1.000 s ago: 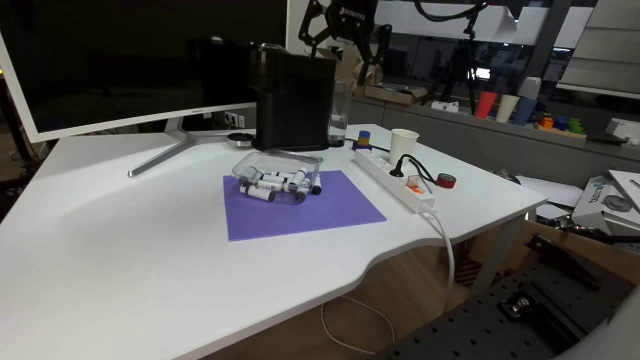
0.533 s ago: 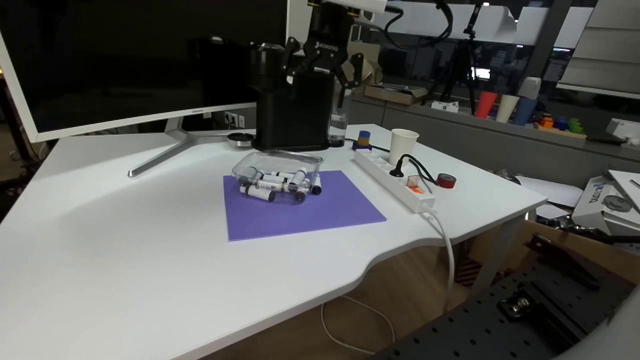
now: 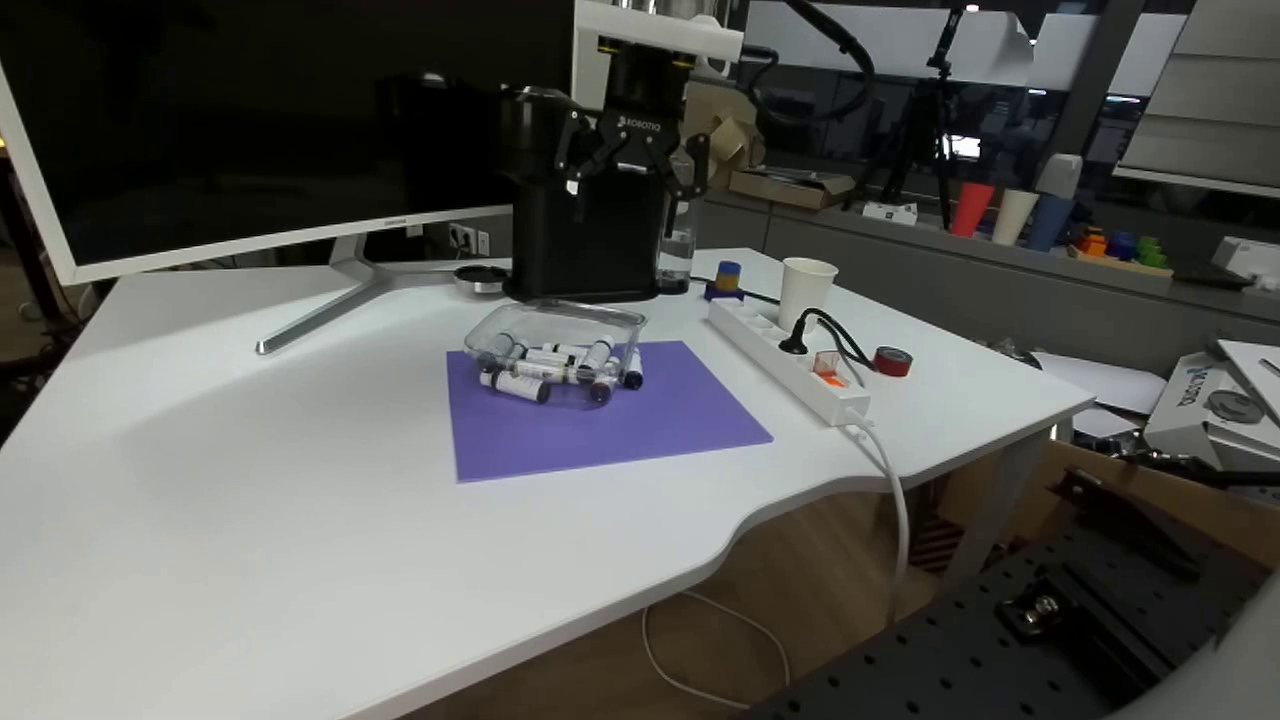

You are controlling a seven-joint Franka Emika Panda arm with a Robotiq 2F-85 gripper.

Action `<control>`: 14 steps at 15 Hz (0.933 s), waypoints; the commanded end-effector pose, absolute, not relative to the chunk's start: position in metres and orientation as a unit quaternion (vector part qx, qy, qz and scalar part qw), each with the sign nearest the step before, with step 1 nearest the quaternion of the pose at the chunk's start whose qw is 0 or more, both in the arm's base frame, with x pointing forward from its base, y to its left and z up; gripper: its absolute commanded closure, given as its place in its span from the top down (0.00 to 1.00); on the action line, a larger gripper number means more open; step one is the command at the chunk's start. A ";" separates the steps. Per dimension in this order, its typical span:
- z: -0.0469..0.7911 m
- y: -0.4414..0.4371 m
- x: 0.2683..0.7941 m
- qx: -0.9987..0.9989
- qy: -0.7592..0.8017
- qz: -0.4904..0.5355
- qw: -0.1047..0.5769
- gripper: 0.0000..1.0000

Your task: Pick up on object from the bowl and put it on the table

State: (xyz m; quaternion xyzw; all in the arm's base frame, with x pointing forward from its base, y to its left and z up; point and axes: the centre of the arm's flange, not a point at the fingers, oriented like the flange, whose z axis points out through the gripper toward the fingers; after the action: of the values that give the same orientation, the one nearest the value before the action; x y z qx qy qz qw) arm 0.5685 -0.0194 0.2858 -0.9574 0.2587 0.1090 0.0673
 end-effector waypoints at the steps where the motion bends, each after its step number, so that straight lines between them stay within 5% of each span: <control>1: 0.264 -0.024 0.575 -0.957 0.265 0.105 0.047 1.00; 14: 0.186 0.004 0.620 -0.980 0.181 0.076 -0.026 1.00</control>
State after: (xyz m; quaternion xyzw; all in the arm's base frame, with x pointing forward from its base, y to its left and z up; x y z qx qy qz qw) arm 0.6024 -0.0066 0.1867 -0.9775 0.1916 0.0878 -0.0100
